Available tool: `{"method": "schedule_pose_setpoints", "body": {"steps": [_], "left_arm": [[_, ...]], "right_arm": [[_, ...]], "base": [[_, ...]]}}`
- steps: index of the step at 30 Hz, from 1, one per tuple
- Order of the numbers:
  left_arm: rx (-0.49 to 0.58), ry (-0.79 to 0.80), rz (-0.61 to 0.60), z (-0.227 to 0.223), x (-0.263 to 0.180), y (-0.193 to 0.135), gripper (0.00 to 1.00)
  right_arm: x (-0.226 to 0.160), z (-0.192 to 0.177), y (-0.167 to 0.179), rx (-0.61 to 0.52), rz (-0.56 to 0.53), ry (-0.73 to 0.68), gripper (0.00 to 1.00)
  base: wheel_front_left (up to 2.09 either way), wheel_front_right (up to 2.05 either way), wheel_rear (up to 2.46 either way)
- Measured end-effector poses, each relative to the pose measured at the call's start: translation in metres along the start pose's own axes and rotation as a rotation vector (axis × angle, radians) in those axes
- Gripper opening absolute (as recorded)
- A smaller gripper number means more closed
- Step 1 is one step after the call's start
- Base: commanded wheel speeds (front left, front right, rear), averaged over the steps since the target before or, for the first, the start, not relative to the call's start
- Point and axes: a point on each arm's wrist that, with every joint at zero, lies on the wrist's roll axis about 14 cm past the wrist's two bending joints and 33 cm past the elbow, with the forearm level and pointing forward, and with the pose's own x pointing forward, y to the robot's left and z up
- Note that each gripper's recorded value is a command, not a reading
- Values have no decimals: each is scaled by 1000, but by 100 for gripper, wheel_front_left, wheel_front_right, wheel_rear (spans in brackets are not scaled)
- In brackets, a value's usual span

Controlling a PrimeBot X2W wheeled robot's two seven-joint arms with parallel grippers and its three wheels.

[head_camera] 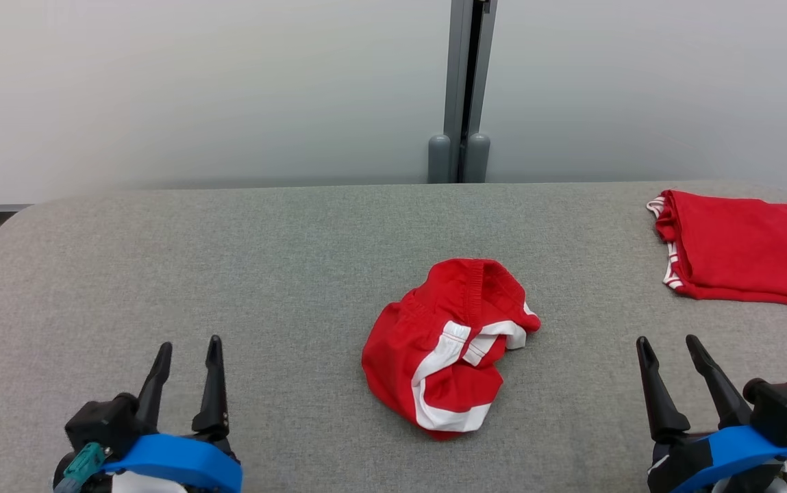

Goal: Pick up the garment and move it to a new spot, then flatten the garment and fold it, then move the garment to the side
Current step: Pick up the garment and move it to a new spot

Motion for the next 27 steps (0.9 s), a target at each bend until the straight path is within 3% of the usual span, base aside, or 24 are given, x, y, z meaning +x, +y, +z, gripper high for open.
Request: {"method": "schedule_pose_setpoints", "body": {"steps": [8,17,27], "left_arm": [[17,-40,65,8,-15,25,100],[60,38,45,-17,-21,24,100],[113,39,22,-14,-16,21,100]], "right_arm": [[-7,-12,-1,42,-19,18,100],[-12,-20,-2,53,-30,37,100],[-12,-21,0,52,-27,38,100]], "base": [[0,0,0],[0,0,0],[0,0,0]]}}
